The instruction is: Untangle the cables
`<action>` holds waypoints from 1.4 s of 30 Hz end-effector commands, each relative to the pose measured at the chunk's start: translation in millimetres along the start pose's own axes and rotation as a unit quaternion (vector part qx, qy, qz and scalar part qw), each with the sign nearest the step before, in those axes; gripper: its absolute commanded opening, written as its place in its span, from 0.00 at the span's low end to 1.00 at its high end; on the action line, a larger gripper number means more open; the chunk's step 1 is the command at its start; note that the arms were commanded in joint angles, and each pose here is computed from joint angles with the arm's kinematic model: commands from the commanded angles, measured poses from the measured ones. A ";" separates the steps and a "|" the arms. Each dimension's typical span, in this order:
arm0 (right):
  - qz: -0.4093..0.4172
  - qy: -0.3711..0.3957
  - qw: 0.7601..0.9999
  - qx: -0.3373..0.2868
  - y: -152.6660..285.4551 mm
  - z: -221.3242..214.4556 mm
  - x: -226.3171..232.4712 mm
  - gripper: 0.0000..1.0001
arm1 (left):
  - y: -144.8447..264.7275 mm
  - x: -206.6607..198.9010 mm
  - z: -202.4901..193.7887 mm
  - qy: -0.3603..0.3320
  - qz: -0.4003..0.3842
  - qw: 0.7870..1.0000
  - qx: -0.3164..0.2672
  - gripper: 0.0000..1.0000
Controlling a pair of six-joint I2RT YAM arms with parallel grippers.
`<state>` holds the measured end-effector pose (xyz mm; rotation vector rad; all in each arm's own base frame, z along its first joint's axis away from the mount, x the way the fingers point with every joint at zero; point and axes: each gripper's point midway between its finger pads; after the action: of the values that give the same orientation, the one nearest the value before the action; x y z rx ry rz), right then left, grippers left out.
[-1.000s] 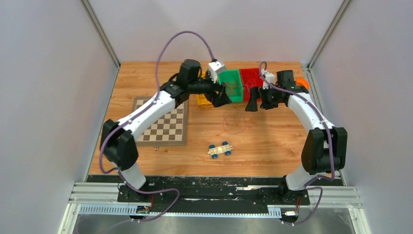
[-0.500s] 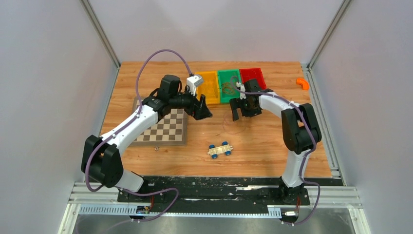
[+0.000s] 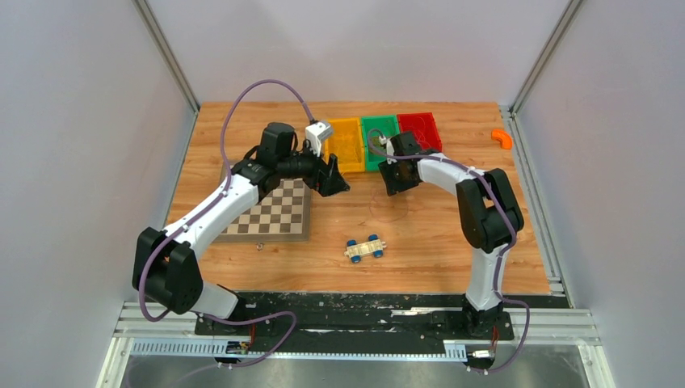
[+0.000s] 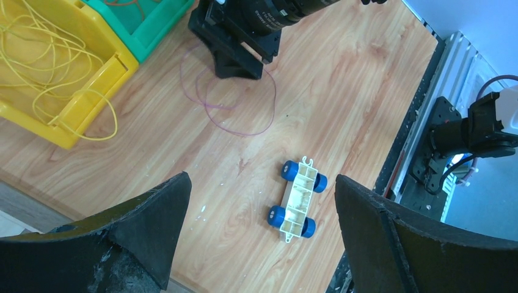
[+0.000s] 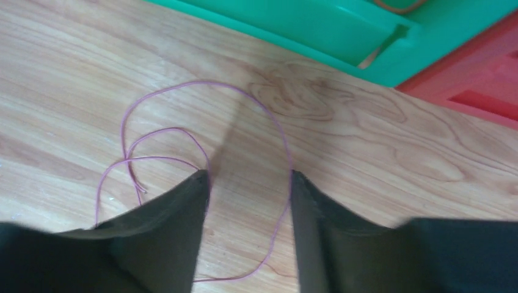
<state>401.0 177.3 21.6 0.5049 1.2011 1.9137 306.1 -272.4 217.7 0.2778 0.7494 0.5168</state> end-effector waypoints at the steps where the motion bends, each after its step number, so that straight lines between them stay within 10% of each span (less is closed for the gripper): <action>1: 0.001 0.018 1.000 0.013 -5.2 -13.6 2.3 0.38 | 4.9 0.5 10.7 -0.018 0.001 1.000 -0.022 0.95; 6: 0.017 0.047 0.999 -0.010 15.3 -5.2 6.8 0.00 | 7.3 4.3 10.7 -0.013 0.004 1.000 -0.026 0.95; 26: -0.140 0.076 0.944 -0.290 233.7 148.1 -101.4 0.00 | 8.0 13.6 27.3 -0.034 0.013 0.999 -0.036 1.00; 42: -0.326 -0.017 0.878 -0.350 235.5 221.9 -248.2 0.00 | 0.7 48.4 42.6 0.018 0.052 0.998 -0.040 1.00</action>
<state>570.2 67.6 337.0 -0.1855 0.5607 1.7273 349.8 -247.5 204.9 0.2664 0.7662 0.6238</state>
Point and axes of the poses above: each gripper's point midway between its finger pads, its own y axis back along the fingers, its own x axis along the line the jaws close on, z = x × y, and after that the axes turned 15 degrees about y, right-handed
